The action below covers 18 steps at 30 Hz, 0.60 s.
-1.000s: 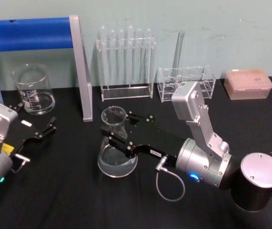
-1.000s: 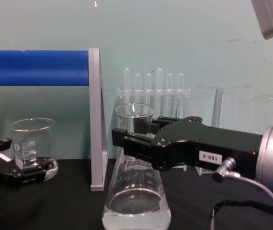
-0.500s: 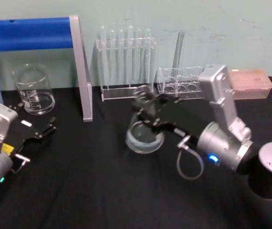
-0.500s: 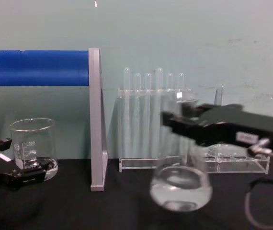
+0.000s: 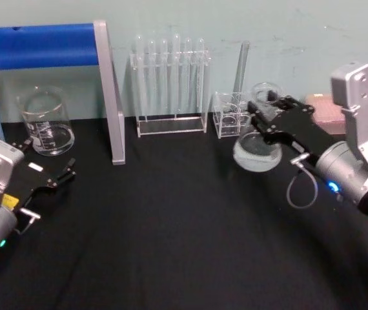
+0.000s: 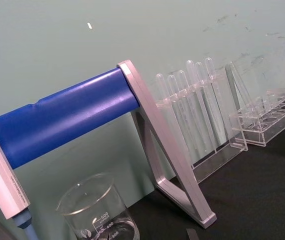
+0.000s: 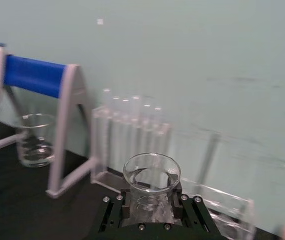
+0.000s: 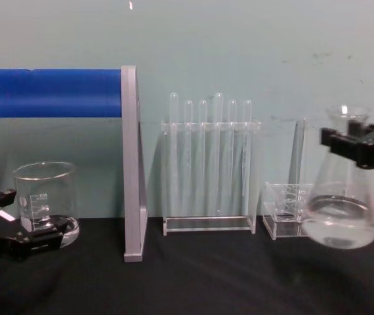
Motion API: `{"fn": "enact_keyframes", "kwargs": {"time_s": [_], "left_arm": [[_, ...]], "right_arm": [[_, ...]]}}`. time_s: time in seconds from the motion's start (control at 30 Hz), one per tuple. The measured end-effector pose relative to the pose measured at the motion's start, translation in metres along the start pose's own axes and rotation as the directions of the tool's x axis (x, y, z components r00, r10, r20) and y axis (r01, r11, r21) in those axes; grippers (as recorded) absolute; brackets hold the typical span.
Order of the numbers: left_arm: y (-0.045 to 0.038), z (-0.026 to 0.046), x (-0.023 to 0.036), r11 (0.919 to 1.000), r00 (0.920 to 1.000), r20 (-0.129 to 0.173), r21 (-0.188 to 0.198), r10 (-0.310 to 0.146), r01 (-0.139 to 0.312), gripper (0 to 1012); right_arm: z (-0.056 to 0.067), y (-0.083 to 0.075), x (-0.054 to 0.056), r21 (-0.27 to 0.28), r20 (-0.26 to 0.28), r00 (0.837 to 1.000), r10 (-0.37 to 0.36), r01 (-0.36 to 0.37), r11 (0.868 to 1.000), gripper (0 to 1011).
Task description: Grasp the erlenmeyer flask with one hand, shake it three times, then place it back.
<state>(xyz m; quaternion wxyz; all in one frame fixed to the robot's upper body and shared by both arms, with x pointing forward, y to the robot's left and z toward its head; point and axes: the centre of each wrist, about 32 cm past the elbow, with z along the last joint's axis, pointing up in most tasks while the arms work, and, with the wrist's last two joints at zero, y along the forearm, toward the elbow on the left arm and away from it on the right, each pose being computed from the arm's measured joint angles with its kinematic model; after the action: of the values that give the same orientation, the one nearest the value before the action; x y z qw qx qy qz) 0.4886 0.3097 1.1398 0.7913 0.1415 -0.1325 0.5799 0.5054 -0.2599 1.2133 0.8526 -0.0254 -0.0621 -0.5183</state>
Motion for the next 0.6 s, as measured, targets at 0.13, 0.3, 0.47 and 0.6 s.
{"fn": "enact_keyframes", "kwargs": {"time_s": [0.13,0.3,0.47,0.6], "left_arm": [[0.0000,0.0000,0.0000,1.0000,1.0000,0.000,0.000,0.000,0.000,1001],[0.0000,0.0000,0.0000,1.0000,1.0000,0.000,0.000,0.000,0.000,1001],[0.0000,0.0000,0.0000,1.0000,1.0000,0.000,0.000,0.000,0.000,1001],[0.0000,0.0000,0.0000,1.0000,1.0000,0.000,0.000,0.000,0.000,1001]], "right_arm": [[-0.001,-0.003,0.009,-0.001,-0.001,0.999,-0.052,0.052,0.999,457],[-0.002,-0.005,0.014,-0.003,-0.002,0.996,-0.085,0.085,0.996,457],[-0.003,-0.005,0.013,-0.006,-0.006,0.997,-0.080,0.080,0.997,457],[-0.002,-0.004,0.007,0.001,-0.015,0.999,-0.049,0.049,0.999,457]]}}
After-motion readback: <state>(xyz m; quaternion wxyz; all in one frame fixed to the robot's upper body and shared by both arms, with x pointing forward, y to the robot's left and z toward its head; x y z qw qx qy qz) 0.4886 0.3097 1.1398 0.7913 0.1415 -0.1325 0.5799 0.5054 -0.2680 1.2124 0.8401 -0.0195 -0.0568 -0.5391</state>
